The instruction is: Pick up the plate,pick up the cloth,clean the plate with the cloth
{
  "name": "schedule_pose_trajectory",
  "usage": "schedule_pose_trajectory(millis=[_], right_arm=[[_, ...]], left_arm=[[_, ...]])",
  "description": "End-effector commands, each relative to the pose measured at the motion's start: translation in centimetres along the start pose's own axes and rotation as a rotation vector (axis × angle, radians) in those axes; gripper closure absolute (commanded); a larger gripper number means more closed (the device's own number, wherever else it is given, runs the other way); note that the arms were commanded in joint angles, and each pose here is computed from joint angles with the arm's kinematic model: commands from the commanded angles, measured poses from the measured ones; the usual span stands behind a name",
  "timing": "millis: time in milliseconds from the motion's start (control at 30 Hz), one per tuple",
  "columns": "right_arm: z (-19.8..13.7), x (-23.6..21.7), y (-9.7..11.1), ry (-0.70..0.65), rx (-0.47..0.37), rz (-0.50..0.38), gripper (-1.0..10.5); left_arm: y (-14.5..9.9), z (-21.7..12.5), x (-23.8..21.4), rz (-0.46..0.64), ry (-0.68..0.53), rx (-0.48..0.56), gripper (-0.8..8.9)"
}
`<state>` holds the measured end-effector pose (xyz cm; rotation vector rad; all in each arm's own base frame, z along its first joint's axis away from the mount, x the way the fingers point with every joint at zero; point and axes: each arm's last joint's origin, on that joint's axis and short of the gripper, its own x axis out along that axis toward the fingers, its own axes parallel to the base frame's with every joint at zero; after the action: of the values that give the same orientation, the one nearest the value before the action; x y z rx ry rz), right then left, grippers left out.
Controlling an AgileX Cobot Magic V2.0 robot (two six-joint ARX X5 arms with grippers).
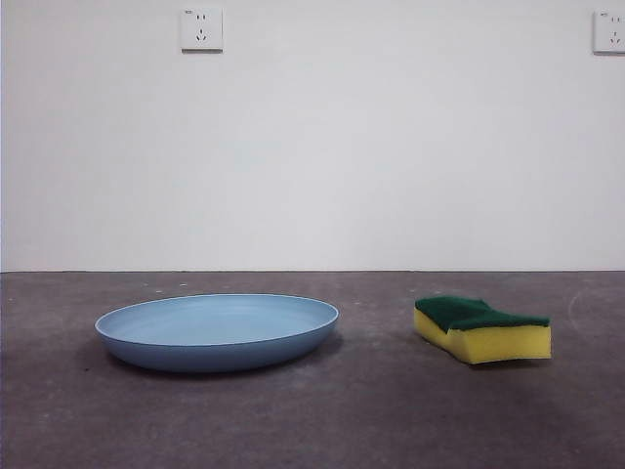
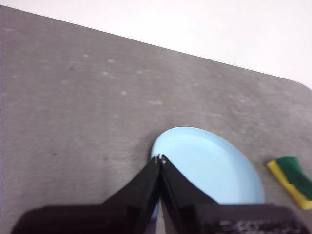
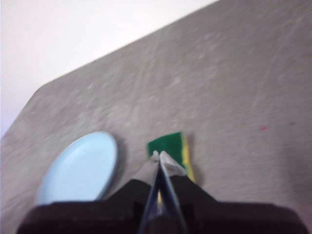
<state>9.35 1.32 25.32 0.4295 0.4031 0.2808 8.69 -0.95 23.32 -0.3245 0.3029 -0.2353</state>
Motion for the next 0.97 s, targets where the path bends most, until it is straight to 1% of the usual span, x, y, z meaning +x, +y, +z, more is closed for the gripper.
schedule_pose_trajectory(millis=[33, 100, 200, 267, 367, 400, 433, 467, 500, 567, 600, 633, 767, 967], right_arm=[[2.1, -0.1, 1.2, 0.071, -0.054, 0.06, 9.5], [3.4, 0.0, 1.8, 0.137, -0.081, 0.106, 9.5], [5.1, 0.4, 2.6, 0.239, -0.103, 0.152, 9.5], [6.1, 0.8, 3.0, 0.301, -0.126, 0.164, 9.5], [7.2, 1.6, 3.2, 0.392, -0.149, 0.154, 9.4], [7.5, 1.9, 3.2, 0.414, -0.148, 0.15, 9.2], [7.7, 2.3, 3.1, 0.434, -0.144, 0.145, 8.6], [7.9, 2.7, 3.1, 0.448, -0.141, 0.142, 7.7], [8.0, 3.0, 3.0, 0.456, -0.136, 0.139, 7.0], [8.1, 3.5, 2.9, 0.474, -0.127, 0.132, 5.5], [8.1, 3.8, 2.8, 0.482, -0.124, 0.129, 5.1], [8.1, 3.9, 2.7, 0.489, -0.121, 0.128, 5.0], [8.0, 4.3, 2.6, 0.501, -0.115, 0.125, 5.0], [8.1, 4.3, 2.6, 0.497, -0.117, 0.126, 5.0]], left_arm=[[-0.6, 1.7, 0.2, -0.032, 0.045, -0.021, 8.21], [-1.0, 2.8, 0.5, -0.055, 0.095, -0.022, 8.21], [-1.5, 4.5, 1.2, -0.115, 0.188, 0.006, 8.21], [-1.8, 5.5, 1.7, -0.156, 0.258, 0.004, 8.19], [-2.2, 6.7, 2.4, -0.196, 0.35, -0.001, 8.16], [-2.3, 7.0, 2.6, -0.206, 0.371, -0.001, 8.13], [-2.3, 7.3, 2.9, -0.221, 0.393, 0.001, 8.12], [-2.4, 7.5, 3.1, -0.233, 0.409, -0.001, 7.9], [-2.4, 7.7, 3.4, -0.244, 0.418, -0.004, 7.26], [-2.4, 7.9, 3.8, -0.254, 0.427, -0.01, 4.86], [-2.4, 7.9, 3.9, -0.254, 0.429, -0.015, 4.1], [-2.3, 7.9, 4.1, -0.251, 0.435, -0.022, 3.95], [-2.0, 7.7, 5.0, -0.233, 0.47, -0.044, 4.06], [-0.8, 7.1, 8.2, -0.156, 0.528, -0.06, 4.09]])
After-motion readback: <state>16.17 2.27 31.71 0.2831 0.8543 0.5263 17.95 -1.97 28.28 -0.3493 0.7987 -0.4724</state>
